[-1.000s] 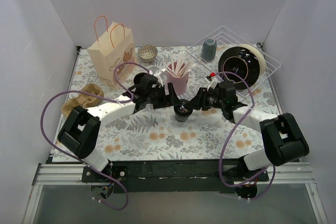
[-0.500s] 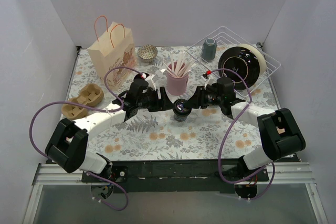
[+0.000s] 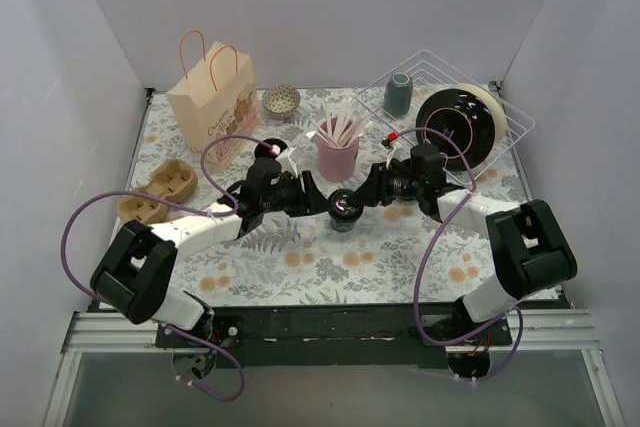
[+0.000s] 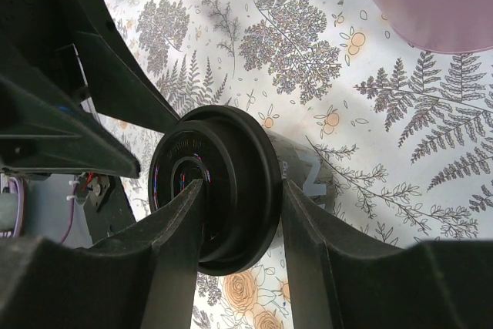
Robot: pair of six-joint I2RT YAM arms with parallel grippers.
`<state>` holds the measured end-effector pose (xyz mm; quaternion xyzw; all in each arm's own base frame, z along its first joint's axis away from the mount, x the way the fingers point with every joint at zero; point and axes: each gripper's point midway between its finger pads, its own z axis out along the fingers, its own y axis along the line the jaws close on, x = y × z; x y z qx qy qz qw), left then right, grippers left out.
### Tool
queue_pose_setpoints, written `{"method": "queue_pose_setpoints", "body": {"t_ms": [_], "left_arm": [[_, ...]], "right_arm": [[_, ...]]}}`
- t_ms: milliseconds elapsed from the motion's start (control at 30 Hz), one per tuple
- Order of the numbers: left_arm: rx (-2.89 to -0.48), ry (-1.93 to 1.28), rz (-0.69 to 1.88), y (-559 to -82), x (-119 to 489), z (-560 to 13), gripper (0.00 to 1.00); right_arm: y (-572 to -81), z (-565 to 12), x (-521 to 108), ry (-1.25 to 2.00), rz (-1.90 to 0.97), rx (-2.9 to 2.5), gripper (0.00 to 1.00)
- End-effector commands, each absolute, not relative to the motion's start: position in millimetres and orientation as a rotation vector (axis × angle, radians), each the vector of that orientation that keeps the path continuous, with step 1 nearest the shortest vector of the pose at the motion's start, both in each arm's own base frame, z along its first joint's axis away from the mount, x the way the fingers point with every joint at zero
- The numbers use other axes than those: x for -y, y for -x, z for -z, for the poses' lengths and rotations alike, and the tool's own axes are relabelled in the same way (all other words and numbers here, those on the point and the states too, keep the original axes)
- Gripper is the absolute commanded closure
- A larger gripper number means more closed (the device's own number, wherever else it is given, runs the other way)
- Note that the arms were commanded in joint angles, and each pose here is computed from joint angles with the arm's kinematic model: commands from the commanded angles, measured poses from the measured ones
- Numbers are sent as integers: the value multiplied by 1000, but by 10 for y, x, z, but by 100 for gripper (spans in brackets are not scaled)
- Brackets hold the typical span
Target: Pack the takeout coffee
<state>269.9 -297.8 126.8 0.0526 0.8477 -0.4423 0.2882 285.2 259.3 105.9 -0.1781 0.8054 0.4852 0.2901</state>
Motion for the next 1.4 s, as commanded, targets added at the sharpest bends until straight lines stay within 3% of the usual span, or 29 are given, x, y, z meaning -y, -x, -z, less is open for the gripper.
{"method": "queue_pose_setpoints", "body": {"t_ms": [0, 167, 367, 667, 933, 1167, 1367], "left_arm": [[-2259, -131, 1167, -2723, 2948, -1176, 58], [-2265, -127, 1189, -2708, 2966, -1139, 71], [-2290, -100, 1155, -2708, 2924, -1023, 79], [-2376, -65, 1136, -2629, 2884, -604, 78], [-2381, -18, 1154, -2571, 2849, -483, 100], [-2490, 144, 946, -2519, 2553, -121, 100], [-2491, 217, 946, -2532, 2542, -102, 100]], "right_arm": [[-2659, -566, -2431, 436, -1211, -2355, 64], [-2657, -561, -2434, 430, -1216, -2359, 66], [-2622, -518, -2425, 431, -1215, -2369, 66], [-2577, -438, -2411, 428, -1220, -2384, 68], [-2497, -298, -2382, 412, -1224, -2418, 70], [-2435, -186, -2349, 399, -1217, -2436, 71], [-2412, -129, -2342, 391, -1219, -2440, 72]]}}
